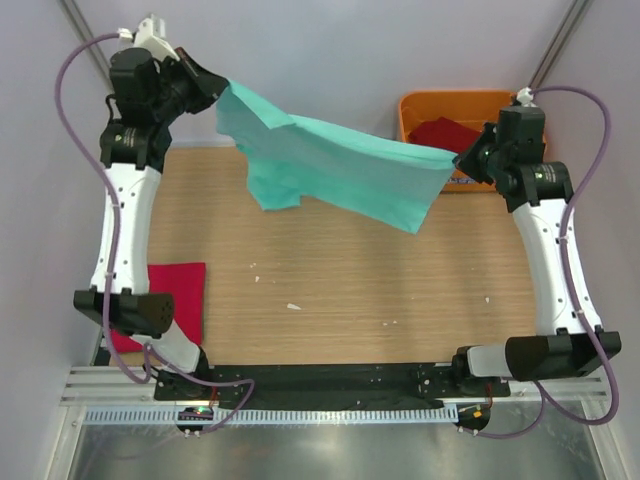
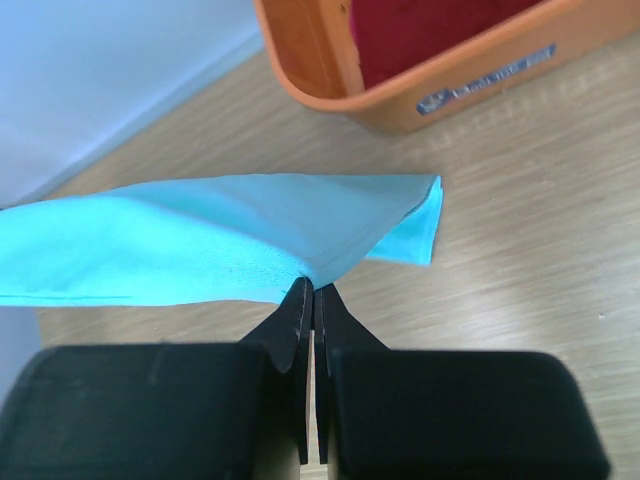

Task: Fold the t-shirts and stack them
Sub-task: Flatten the tshirt out

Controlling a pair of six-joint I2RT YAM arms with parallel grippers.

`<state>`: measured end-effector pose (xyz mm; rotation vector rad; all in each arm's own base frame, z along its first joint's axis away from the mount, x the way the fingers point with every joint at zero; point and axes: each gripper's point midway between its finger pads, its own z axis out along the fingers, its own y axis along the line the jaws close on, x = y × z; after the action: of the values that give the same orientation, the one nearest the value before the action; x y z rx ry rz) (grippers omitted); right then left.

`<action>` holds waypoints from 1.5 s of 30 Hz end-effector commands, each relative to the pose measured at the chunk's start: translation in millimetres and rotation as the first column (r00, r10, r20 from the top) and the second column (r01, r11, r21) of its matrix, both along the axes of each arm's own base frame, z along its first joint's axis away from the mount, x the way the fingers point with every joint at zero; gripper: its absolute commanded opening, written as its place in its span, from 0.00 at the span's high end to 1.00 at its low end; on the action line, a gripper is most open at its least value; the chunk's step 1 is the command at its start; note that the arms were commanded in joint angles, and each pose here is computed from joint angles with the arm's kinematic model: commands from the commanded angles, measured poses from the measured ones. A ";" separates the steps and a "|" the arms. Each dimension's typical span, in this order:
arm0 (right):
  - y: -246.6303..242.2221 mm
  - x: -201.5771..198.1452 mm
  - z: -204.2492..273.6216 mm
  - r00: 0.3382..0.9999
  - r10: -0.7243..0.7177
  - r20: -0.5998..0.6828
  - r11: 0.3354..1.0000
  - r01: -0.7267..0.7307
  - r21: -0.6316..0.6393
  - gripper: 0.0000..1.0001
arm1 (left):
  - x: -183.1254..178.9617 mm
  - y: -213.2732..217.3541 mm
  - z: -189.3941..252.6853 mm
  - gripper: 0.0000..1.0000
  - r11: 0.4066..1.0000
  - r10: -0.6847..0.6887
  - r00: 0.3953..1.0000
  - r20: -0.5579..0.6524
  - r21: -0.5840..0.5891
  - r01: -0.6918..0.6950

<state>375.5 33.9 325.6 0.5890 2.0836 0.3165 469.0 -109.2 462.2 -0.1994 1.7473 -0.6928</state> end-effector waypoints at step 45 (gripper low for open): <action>-34.0 60.5 -146.8 0.998 -0.046 -0.041 0.979 0.037 -0.200 0.93 | 103.3 -40.8 -247.4 1.00 0.975 -0.222 0.943 -0.248 -0.066 0.212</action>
<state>387.5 20.8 164.8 0.5484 2.2582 0.1687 538.2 -142.5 184.4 -0.2565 2.1658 -0.8431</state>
